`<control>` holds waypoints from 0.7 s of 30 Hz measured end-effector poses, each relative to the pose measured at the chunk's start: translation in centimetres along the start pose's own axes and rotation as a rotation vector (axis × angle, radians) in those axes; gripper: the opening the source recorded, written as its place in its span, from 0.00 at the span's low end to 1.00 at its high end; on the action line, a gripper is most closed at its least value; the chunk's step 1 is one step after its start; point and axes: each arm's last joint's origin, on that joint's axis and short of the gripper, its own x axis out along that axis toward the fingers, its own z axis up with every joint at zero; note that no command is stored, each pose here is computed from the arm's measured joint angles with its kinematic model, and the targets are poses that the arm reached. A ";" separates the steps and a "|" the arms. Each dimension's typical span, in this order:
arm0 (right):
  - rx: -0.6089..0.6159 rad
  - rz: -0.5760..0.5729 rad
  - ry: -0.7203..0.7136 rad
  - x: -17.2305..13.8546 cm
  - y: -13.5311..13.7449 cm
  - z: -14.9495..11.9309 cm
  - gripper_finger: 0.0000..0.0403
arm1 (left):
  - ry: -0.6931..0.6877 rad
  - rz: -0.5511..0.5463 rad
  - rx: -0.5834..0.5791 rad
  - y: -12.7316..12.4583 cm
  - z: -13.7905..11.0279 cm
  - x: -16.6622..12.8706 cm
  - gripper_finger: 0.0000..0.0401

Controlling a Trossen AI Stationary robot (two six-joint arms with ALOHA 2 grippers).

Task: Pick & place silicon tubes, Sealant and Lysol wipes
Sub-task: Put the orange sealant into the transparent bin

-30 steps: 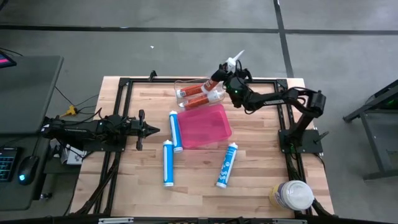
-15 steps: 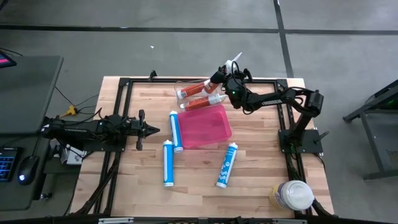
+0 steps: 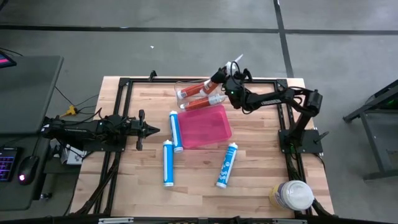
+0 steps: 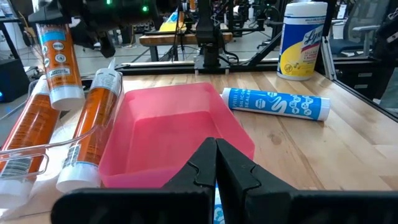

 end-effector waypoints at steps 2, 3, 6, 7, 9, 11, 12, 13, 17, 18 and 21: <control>0.023 -0.006 0.006 0.2 -0.4 -0.6 0.50 | 0.000 0.000 0.000 0.0 0.0 0.0 0.00; 0.032 -0.009 0.012 0.3 -0.5 -0.8 0.50 | 0.000 0.000 0.000 0.0 0.0 0.0 0.00; 0.044 -0.012 0.028 0.6 -0.6 -1.4 0.50 | 0.000 0.000 0.000 0.0 0.0 0.0 0.00; 0.046 -0.007 0.034 0.8 -0.5 -1.6 0.50 | 0.000 0.000 0.000 0.0 0.0 0.0 0.00; 0.053 0.010 0.046 1.2 0.0 -1.9 0.50 | 0.000 0.000 0.000 0.0 0.0 0.0 0.00; 0.060 0.024 0.055 1.6 0.5 -2.2 0.50 | 0.000 0.000 0.000 0.0 0.0 0.0 0.00; 0.063 0.031 0.061 1.8 0.7 -2.3 0.50 | 0.000 0.000 0.000 0.0 0.0 0.0 0.00; 0.065 0.037 0.063 2.0 1.0 -2.5 0.50 | 0.000 0.000 0.000 0.0 0.0 0.0 0.00; 0.069 0.065 0.085 2.4 1.9 -3.3 0.50 | 0.000 0.000 0.000 0.0 0.0 0.0 0.00; 0.069 0.069 0.090 2.5 2.1 -3.5 0.50 | 0.000 0.000 0.000 0.0 0.0 0.0 0.00; 0.080 0.076 0.112 2.2 2.5 -3.9 0.50 | 0.000 0.000 0.000 0.0 0.0 0.0 0.00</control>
